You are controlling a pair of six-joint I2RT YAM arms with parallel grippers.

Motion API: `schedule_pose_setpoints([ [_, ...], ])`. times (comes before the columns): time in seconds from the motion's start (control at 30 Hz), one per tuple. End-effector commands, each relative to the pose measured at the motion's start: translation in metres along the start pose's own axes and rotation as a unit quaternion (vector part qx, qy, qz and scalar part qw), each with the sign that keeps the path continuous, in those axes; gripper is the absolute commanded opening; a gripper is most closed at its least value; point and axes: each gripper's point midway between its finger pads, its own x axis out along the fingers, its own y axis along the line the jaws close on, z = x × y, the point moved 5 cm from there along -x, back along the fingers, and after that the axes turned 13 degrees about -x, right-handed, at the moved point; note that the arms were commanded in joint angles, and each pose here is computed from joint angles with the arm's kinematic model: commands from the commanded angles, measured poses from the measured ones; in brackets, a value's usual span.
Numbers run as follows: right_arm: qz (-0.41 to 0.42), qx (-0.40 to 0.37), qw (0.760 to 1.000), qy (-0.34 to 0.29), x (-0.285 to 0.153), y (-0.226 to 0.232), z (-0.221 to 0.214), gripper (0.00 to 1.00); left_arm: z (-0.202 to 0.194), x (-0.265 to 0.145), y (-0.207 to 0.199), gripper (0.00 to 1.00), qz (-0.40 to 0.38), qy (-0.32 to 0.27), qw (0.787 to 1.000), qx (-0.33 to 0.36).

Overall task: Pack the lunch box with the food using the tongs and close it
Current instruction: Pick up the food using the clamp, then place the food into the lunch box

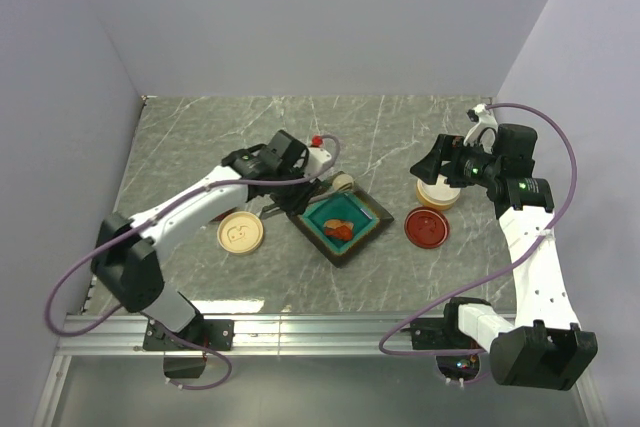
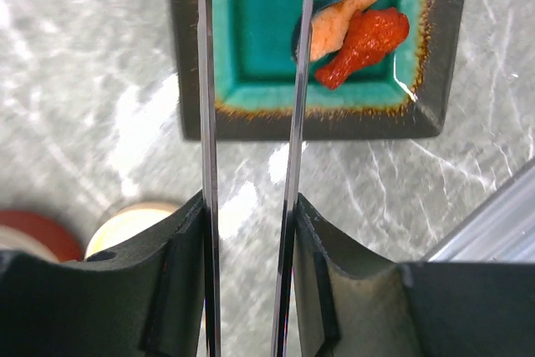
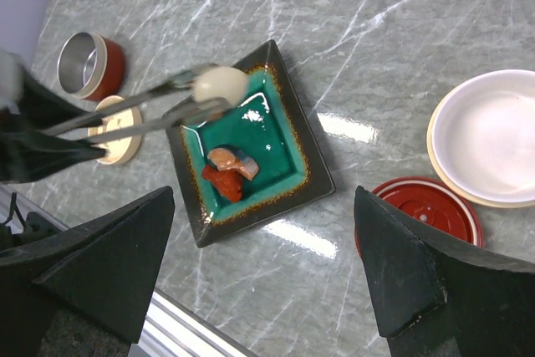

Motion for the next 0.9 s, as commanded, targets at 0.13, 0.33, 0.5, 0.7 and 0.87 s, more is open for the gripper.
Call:
schedule_pose_setpoints([
  [0.13, 0.007, -0.034, 0.999, -0.033, -0.008, 0.005, 0.013, 0.95, -0.011, -0.061, 0.023, 0.33, 0.016, -0.047, 0.999, 0.009],
  [0.33, 0.013, -0.038, 0.999, -0.034, -0.007, 0.005, 0.013, 0.95, -0.032, -0.107, 0.066, 0.30, 0.088, -0.068, 0.994, 0.001],
  [0.5, 0.016, -0.049, 0.998, -0.041, -0.007, 0.006, 0.013, 0.95, -0.072, -0.146, 0.092, 0.30, 0.156, -0.073, 0.985, 0.001],
  [0.7, 0.022, -0.049, 0.997, -0.046, -0.002, 0.005, 0.013, 0.95, -0.119, -0.168, 0.108, 0.29, 0.224, -0.074, 0.971, -0.033],
  [0.87, 0.030, -0.052, 0.997, -0.051, 0.000, 0.009, 0.018, 0.95, -0.142, -0.171, 0.118, 0.30, 0.262, -0.062, 0.960, -0.071],
])
